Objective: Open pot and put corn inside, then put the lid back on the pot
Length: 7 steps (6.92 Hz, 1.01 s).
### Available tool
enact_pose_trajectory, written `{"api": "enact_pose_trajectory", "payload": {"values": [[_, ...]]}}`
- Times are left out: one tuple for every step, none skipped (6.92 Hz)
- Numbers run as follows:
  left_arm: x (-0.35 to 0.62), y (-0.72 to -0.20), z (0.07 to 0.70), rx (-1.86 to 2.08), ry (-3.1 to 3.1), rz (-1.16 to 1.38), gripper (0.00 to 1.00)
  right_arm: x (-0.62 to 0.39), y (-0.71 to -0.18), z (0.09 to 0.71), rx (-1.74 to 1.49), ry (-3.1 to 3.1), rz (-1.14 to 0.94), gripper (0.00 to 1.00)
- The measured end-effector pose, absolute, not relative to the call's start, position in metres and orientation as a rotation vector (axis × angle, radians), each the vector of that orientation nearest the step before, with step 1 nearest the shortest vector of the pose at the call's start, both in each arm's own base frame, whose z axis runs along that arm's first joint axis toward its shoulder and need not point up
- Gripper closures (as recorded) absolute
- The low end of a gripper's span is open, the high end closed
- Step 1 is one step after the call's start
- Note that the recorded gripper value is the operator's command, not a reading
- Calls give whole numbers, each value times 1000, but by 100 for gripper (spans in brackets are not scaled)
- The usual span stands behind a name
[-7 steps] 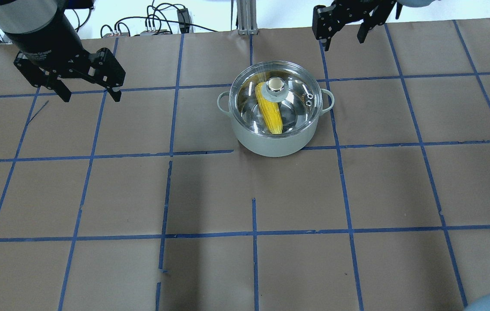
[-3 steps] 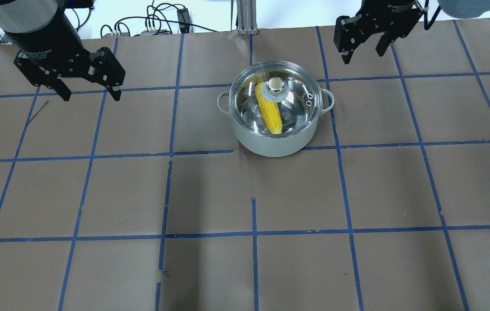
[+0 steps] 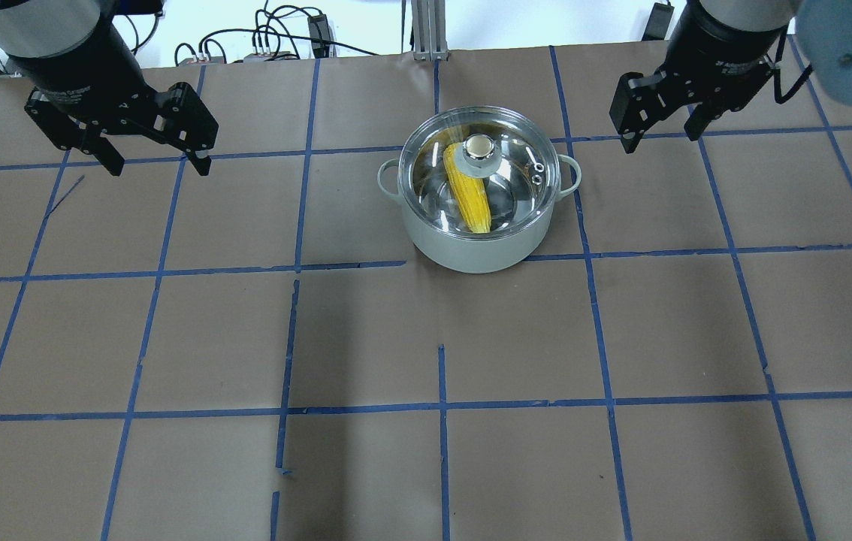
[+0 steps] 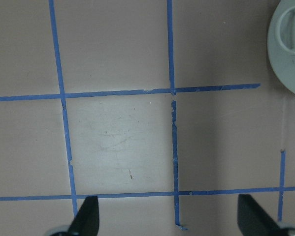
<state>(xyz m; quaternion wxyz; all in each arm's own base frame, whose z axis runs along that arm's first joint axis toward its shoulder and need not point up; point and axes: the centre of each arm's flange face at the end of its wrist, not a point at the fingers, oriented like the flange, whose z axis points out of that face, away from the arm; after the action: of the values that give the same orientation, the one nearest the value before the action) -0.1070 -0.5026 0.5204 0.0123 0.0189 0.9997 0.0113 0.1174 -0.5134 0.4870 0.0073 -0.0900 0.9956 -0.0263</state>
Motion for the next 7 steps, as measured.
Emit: {"api": "enact_pose_trajectory", "payload": {"values": [[-107, -503, 520, 59, 3116, 35, 0, 115, -503, 482, -274, 3115, -77, 16], [-107, -503, 520, 58, 3116, 35, 0, 114, -496, 485, -271, 3120, -89, 15], [-107, -503, 521, 59, 3117, 29, 0, 113, -488, 492, -271, 3125, -109, 15], [-107, -505, 519, 61, 3119, 22, 0, 113, -482, 501, -270, 3128, -130, 14], [-108, -508, 516, 63, 3123, 23, 0, 113, -476, 508, -269, 3129, -145, 14], [-108, -510, 515, 64, 3124, 26, 0, 113, -473, 512, -268, 3130, -149, 14], [-108, -510, 514, 64, 3124, 27, 0, 113, -473, 513, -268, 3130, -150, 14]]}}
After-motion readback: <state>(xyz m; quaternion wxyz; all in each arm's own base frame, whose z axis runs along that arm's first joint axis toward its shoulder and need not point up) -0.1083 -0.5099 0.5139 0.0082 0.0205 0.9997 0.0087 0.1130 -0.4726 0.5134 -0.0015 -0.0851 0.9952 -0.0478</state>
